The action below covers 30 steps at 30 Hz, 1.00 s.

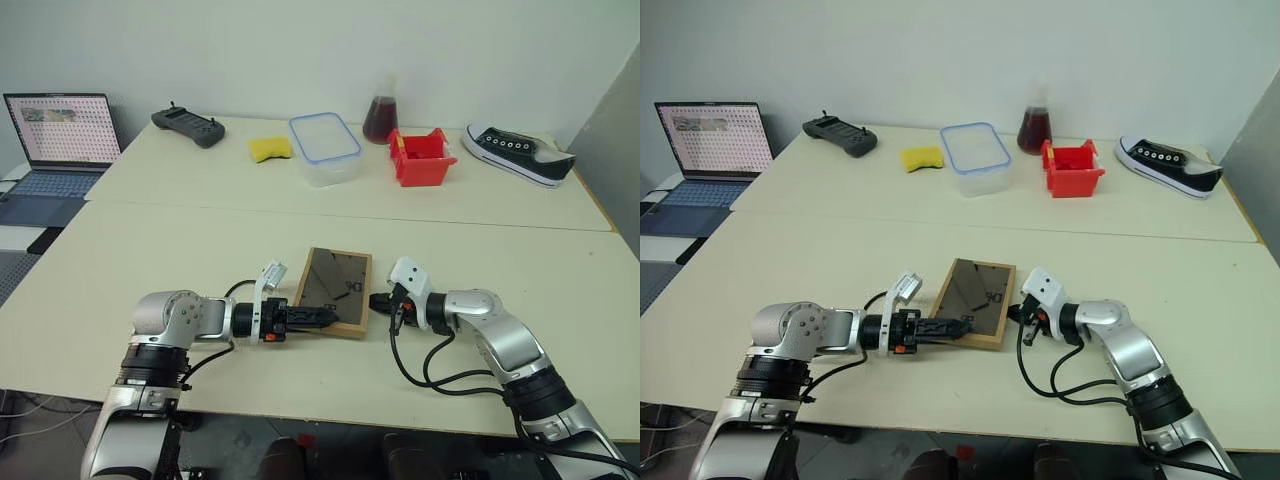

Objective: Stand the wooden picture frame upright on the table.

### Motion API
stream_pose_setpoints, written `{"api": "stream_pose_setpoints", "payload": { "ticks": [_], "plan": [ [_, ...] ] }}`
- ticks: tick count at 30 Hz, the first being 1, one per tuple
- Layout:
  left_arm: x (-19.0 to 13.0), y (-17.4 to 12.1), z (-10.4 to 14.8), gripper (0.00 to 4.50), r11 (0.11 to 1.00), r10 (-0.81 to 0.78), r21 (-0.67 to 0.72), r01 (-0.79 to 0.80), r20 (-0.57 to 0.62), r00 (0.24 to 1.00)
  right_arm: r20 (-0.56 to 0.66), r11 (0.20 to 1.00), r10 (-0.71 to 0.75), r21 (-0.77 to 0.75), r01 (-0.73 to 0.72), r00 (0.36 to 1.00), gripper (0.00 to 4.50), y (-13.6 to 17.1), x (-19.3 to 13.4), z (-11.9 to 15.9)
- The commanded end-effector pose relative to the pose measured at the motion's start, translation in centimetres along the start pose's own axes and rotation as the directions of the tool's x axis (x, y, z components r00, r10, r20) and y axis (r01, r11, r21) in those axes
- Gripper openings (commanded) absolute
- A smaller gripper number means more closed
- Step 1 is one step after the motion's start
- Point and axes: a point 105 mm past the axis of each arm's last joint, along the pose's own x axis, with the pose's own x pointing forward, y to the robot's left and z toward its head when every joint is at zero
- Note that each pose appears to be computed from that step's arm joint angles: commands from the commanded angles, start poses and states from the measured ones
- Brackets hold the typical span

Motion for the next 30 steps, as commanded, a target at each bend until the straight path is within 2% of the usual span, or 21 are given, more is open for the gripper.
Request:
{"api": "stream_pose_setpoints", "payload": {
  "ticks": [1, 7, 10, 14, 17, 21, 26, 30],
  "plan": [
    [-0.2, 0.4, -0.5, 3.22, 0.999, 0.01, -0.036, -0.01, 0.013, 1.0, 0.034, 0.999, -0.029, -0.024, 0.03, 0.999, 0.0, -0.5, -0.6, 0.9],
    [0.1, 0.0, -0.3, 1.97, 0.998, -0.018, -0.055, 0.02, 0.035, 0.999, 0.023, 0.998, -0.06, -0.025, 0.06, 0.998, 0.0, -1.1, -1.2, 0.5],
    [0.3, -0.8, 0.3, 1.36, 0.999, -0.039, -0.029, 0.041, 0.054, 0.998, 0.015, 0.993, -0.112, -0.042, 0.113, 0.994, 0.0, -2.5, -2.5, 0.6],
    [-0.1, -1.3, 1.8, 1.28, 1.0, -0.016, 0.022, 0.014, 0.091, 0.996, 0.062, 0.988, -0.149, -0.031, 0.151, 0.987, 0.0, -4.5, -5.6, 3.1],
    [-0.8, -3.0, 2.7, 1.28, 0.988, -0.053, 0.147, 0.041, 0.078, 0.996, 0.181, 0.995, -0.062, 0.084, 0.047, 0.982, 0.5, -4.3, -8.1, 6.9],
    [-1.3, -4.4, 4.8, 1.28, 0.962, -0.079, 0.269, 0.041, 0.132, 0.988, 0.252, 0.99, 0.052, 0.115, -0.083, 0.966, 1.4, -3.1, -9.6, 10.0],
    [-0.9, -6.2, 6.2, 1.28, 0.904, -0.1, 0.427, 0.024, 0.156, 0.983, 0.354, 0.981, 0.071, 0.144, -0.129, 0.932, 2.51, -3.1, -9.0, 13.6],
    [-0.9, -6.7, 6.3, 1.28, 0.889, -0.113, 0.458, 0.025, 0.164, 0.98, 0.371, 0.978, 0.1, 0.132, -0.159, 0.923, 3.49, -2.8, -7.7, 14.8]
  ]
}}
